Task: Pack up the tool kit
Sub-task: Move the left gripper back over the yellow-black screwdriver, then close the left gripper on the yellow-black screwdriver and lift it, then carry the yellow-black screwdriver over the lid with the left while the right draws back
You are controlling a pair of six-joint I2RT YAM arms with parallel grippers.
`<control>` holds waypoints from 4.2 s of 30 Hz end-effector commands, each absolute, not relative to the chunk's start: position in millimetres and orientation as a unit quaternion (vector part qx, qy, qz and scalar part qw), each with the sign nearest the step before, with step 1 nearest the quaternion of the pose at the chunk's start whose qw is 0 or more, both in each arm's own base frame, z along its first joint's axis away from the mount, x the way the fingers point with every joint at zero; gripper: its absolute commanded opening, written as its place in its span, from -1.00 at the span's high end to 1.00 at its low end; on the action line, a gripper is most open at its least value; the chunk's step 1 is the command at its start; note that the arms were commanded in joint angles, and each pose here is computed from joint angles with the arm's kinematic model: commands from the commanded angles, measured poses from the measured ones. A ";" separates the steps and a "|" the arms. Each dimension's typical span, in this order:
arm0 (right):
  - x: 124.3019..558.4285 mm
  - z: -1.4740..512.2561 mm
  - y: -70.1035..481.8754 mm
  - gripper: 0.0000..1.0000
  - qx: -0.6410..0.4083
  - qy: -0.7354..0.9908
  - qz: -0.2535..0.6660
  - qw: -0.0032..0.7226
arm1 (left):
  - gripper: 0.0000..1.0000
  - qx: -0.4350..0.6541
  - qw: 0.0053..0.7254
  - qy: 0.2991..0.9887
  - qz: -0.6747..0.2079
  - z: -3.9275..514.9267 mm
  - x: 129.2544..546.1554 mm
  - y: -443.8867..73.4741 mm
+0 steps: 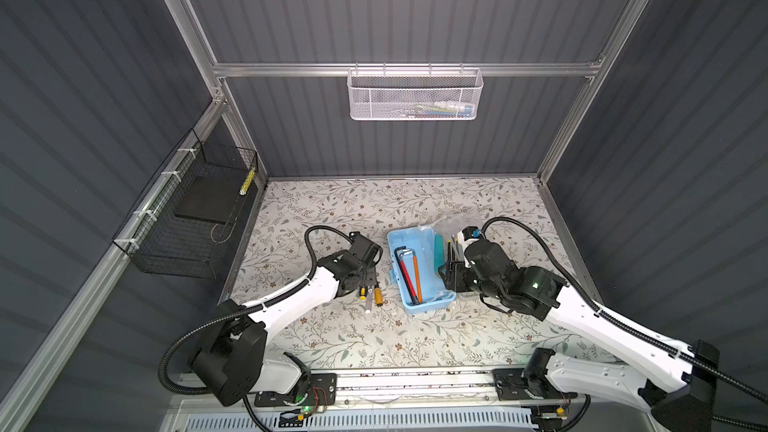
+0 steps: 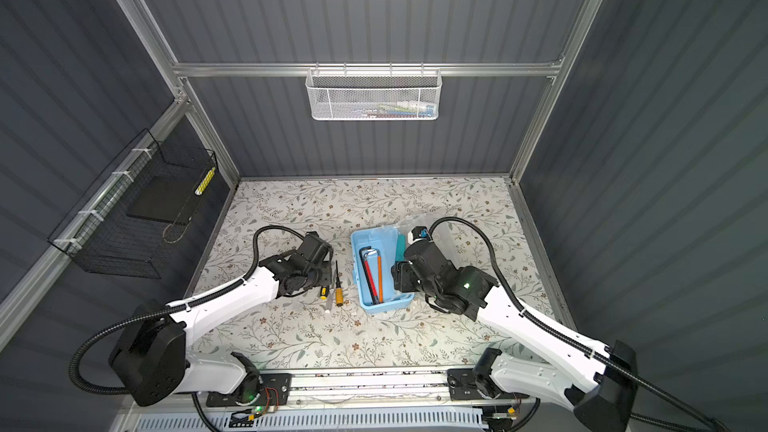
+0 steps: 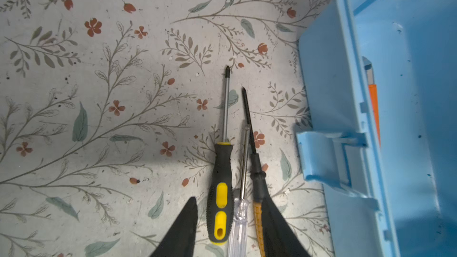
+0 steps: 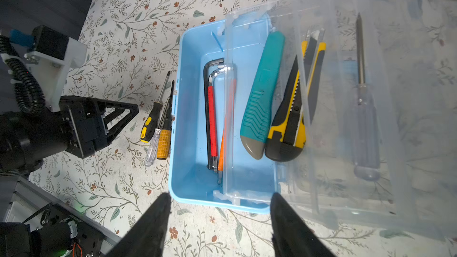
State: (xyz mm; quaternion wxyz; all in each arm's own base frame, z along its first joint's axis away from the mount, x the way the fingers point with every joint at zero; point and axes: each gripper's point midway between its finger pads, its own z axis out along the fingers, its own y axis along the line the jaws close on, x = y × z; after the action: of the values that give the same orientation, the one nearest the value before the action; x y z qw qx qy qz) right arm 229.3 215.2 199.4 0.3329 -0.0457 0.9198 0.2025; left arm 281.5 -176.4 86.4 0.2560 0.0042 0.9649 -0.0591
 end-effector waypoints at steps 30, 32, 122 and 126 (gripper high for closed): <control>239.9 176.6 217.6 -0.30 -0.023 0.920 0.228 0.317 | 0.42 0.031 0.199 0.980 -0.009 18.9 295.0 -176.6; 241.0 175.3 217.5 -0.30 -0.023 0.921 0.228 0.316 | 0.44 0.030 0.197 0.980 -0.006 16.8 295.0 -175.6; 221.4 236.3 105.1 -0.33 0.085 0.874 0.250 0.407 | 1.00 -0.035 0.263 0.861 -0.434 162.9 310.5 -482.7; 220.6 235.4 104.2 -0.34 0.085 0.875 0.249 0.407 | 0.99 -0.035 0.267 0.856 -0.442 174.0 314.0 -489.0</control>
State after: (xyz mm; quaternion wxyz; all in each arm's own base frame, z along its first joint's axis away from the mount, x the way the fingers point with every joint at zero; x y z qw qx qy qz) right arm 222.7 106.5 238.6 0.4093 0.0812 0.8737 0.2500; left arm 314.6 -481.7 169.1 0.2677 -0.0354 0.8575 -0.4379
